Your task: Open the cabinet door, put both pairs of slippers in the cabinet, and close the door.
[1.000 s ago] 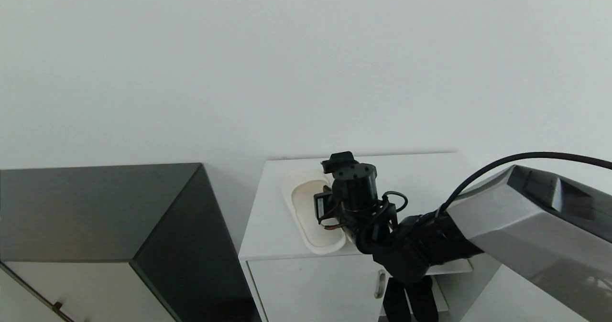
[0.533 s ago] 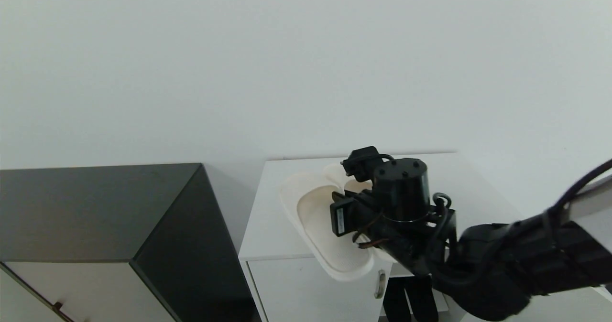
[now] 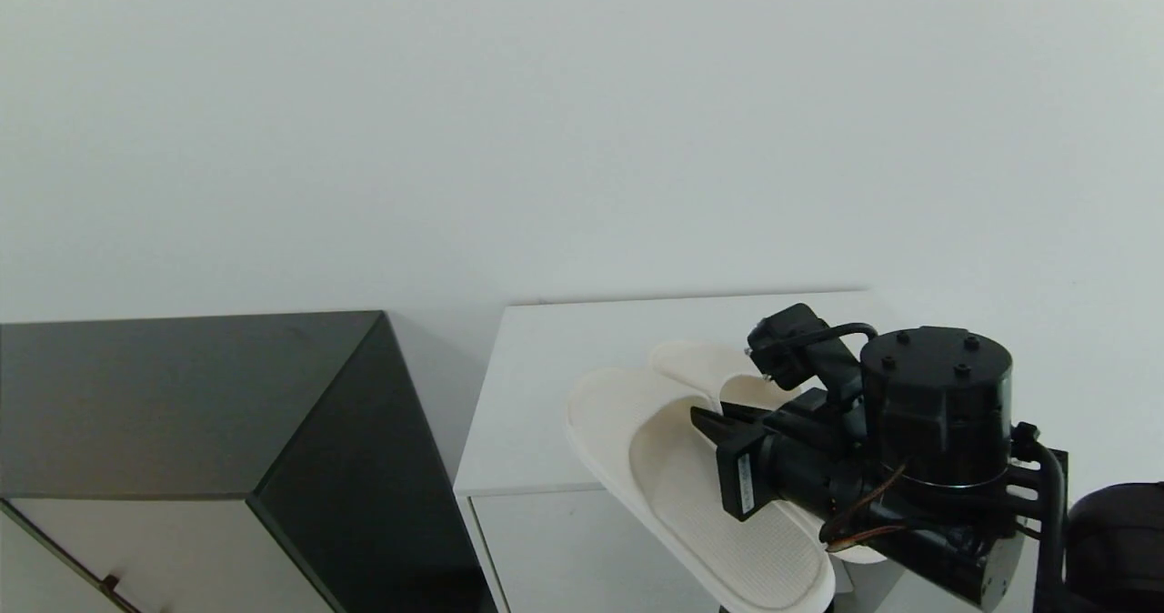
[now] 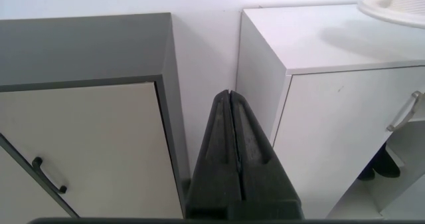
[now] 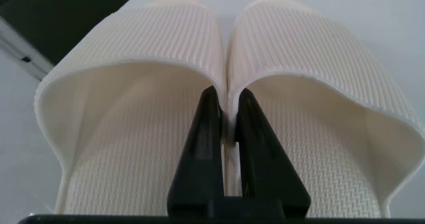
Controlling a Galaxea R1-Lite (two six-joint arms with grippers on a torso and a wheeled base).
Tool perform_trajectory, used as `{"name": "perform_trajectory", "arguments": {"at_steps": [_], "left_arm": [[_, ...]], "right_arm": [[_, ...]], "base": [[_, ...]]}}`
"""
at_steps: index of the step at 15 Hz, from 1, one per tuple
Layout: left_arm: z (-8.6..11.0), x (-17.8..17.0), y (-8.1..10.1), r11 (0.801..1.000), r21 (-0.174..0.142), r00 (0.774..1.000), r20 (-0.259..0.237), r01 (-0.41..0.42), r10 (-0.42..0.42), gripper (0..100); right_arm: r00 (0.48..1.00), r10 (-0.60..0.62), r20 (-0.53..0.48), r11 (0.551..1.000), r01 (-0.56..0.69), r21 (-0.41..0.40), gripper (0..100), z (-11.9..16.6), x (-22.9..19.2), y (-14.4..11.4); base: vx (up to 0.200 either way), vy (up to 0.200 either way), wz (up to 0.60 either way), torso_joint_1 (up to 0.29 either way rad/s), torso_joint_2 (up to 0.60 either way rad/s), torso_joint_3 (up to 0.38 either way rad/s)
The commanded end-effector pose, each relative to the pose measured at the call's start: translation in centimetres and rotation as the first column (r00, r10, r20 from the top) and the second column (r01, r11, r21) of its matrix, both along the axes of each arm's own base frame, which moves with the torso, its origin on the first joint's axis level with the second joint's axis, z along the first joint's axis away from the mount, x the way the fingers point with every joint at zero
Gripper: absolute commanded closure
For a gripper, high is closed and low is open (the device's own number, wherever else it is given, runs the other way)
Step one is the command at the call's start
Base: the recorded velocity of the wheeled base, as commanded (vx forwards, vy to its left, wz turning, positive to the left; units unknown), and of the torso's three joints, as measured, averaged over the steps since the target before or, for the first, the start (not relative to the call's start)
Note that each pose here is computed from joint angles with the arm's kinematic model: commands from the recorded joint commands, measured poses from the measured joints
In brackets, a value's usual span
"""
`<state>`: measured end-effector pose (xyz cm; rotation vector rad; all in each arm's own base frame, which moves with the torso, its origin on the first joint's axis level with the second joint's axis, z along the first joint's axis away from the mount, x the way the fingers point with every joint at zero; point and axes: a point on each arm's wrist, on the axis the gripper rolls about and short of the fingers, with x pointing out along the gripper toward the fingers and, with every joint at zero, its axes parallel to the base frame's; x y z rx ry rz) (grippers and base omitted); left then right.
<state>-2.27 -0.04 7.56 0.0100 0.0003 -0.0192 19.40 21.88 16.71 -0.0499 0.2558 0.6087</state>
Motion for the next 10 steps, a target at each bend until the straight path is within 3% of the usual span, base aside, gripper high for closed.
{"name": "perform_trajectory", "arguments": {"at_steps": [1, 10], "left_arm": [[0.0, 0.0, 0.0, 1.0, 0.002, 1.0, 0.0, 0.001, -0.001, 100], [0.0, 0.0, -0.01, 1.0, -0.001, 1.0, 0.0, 0.002, -0.002, 100]], "right_arm": [[1.0, -0.002, 0.007, 1.0, 0.002, 0.005, 100, 0.35, -0.44, -0.72], [1.0, -0.005, 0.006, 1.0, 0.005, 0.002, 100, 0.27, -0.66, -1.1]], "base": [[0.0, 0.0, 0.0, 0.0, 0.0, 0.0], [-0.2, 0.0, 0.0, 0.002, 0.0, -0.001]]}}
